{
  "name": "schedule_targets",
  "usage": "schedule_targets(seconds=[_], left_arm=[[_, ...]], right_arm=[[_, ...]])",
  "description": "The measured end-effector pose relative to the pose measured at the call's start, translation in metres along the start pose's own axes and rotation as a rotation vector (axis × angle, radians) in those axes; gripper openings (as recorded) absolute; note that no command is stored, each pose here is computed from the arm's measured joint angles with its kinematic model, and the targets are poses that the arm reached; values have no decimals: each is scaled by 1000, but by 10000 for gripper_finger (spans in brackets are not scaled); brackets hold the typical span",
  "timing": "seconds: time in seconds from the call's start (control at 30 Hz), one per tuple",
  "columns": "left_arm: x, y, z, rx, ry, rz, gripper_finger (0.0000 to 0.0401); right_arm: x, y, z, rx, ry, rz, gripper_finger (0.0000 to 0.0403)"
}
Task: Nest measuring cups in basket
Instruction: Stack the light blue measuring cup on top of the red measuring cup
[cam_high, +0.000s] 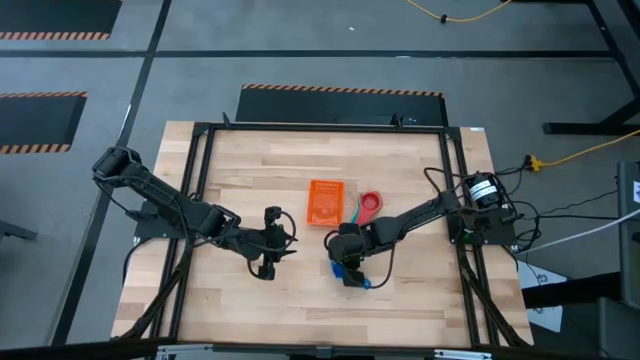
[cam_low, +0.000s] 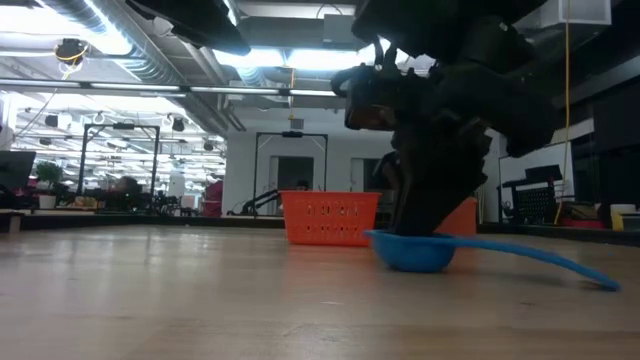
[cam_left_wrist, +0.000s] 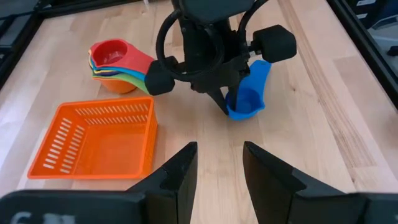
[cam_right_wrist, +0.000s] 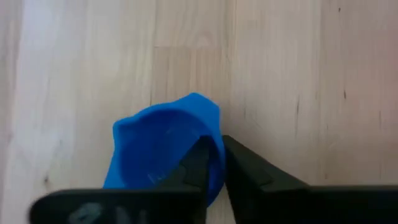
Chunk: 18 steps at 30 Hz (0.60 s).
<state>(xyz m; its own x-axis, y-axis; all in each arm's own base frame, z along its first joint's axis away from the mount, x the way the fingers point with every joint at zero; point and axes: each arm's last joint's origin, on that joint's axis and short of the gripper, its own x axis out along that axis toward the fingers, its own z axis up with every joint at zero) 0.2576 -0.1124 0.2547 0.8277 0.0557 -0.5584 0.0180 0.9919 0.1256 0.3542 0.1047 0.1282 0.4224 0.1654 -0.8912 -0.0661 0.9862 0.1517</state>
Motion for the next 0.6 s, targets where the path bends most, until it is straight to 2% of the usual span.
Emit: schedule_targets(seconds=[0.1, 0.3, 0.6], left_arm=[[0, 0, 0, 0, 0, 0, 121], [0, 0, 0, 0, 0, 0, 121], [0, 0, 0, -1, -2, -1, 121]], right_arm=[[-1, 0, 1, 25, -2, 4, 14], [-9, 2, 2, 59, 20, -2, 18], [-65, 9, 12, 120, -26, 16, 15]])
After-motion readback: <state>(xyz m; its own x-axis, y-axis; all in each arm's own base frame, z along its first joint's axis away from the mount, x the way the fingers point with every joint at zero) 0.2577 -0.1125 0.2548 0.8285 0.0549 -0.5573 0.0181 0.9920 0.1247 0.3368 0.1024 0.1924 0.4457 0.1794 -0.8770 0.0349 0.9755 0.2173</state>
